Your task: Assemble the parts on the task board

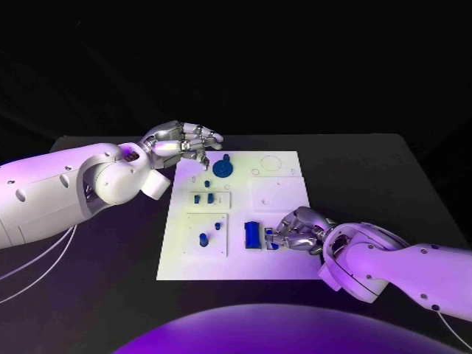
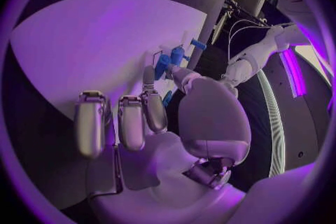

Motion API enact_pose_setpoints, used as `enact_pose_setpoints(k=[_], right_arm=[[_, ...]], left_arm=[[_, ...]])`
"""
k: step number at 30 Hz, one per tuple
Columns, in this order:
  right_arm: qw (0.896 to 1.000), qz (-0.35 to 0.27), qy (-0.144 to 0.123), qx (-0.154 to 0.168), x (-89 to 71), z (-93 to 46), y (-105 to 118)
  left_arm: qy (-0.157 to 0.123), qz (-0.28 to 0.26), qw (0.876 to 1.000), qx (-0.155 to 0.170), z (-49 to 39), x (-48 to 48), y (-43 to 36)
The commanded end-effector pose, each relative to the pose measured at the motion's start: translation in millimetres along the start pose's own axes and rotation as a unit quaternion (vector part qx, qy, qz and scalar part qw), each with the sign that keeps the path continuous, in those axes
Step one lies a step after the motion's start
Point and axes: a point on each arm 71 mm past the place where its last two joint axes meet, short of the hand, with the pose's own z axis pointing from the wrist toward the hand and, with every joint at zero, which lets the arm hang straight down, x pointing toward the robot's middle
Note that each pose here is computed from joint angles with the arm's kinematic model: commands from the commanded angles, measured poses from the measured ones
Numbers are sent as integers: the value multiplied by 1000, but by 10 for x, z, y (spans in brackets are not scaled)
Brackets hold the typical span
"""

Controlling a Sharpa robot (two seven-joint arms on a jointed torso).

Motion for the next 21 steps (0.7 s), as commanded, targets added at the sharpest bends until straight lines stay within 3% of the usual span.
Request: enact_pose_setpoints(k=[1,15,21], right_arm=[[1000,14,1,1,7,-10,1],[1000,15,1,0,-9,-18,-22],[1000,5,23,-9,-6,-54,-42]], left_arm=[[12,2,1000,1,2,17,-2],[15,4,1000,-2,2,18,3],[15,4,1000,-2,-1,14,4]])
